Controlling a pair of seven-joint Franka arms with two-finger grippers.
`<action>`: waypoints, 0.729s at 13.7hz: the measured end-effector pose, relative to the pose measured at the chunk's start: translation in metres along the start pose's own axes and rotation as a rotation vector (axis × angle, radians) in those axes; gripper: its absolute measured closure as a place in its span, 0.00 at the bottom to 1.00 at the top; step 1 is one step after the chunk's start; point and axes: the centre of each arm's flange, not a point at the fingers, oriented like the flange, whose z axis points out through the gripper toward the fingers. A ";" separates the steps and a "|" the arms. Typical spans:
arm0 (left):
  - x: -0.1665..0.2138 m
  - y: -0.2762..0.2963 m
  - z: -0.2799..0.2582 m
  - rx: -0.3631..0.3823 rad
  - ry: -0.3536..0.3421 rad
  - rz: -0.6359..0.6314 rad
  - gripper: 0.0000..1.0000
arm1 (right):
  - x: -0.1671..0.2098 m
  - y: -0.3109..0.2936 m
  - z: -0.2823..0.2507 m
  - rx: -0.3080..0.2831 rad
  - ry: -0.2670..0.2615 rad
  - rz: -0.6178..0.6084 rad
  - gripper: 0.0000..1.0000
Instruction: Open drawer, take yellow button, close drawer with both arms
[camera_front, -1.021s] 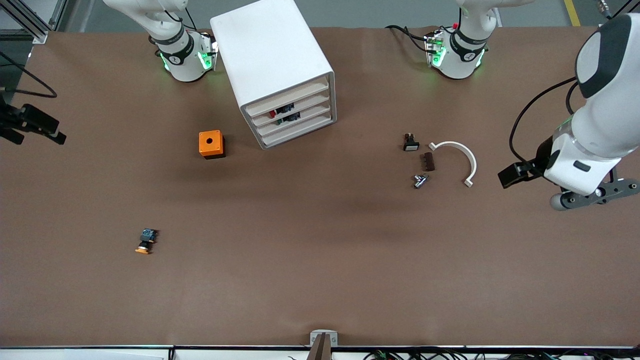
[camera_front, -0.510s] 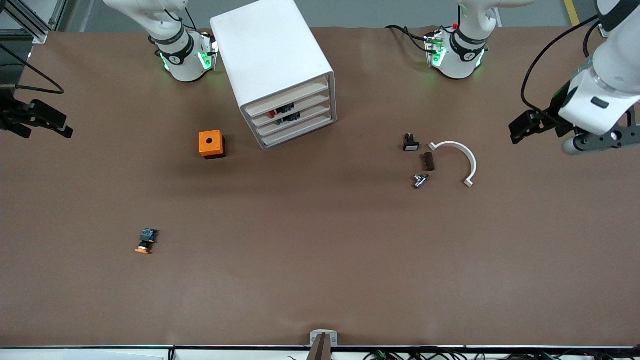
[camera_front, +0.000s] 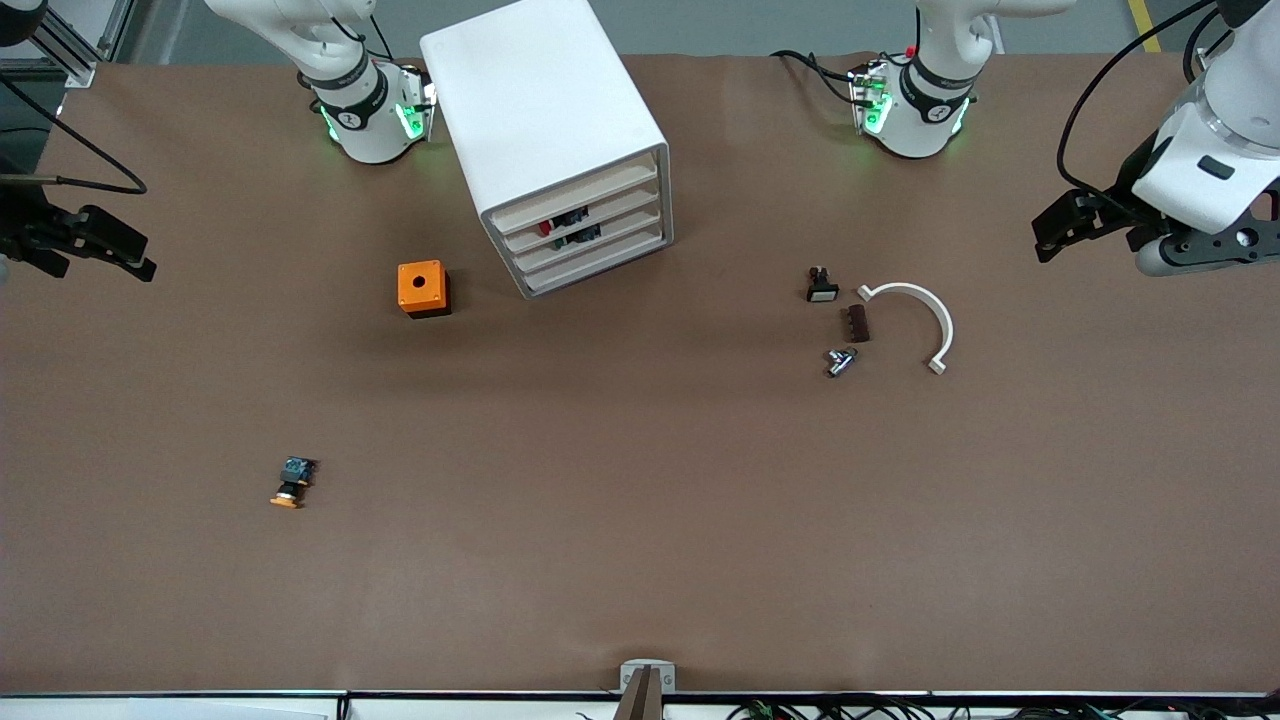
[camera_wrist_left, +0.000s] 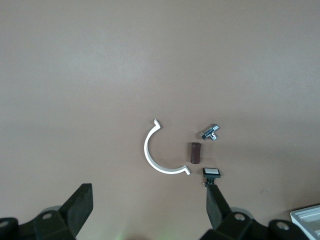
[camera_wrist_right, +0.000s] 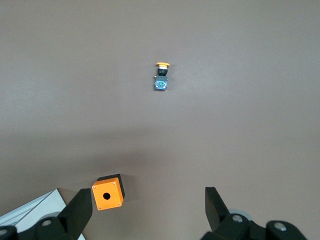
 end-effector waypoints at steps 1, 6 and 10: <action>-0.001 0.000 -0.001 0.000 0.000 0.001 0.00 | 0.000 0.000 0.000 0.000 0.000 0.001 0.00; -0.011 -0.001 -0.009 0.001 0.003 0.011 0.00 | 0.000 0.001 0.000 -0.002 -0.002 0.005 0.00; -0.013 -0.005 -0.009 0.002 -0.003 0.075 0.00 | -0.001 0.001 0.001 -0.002 -0.007 0.005 0.00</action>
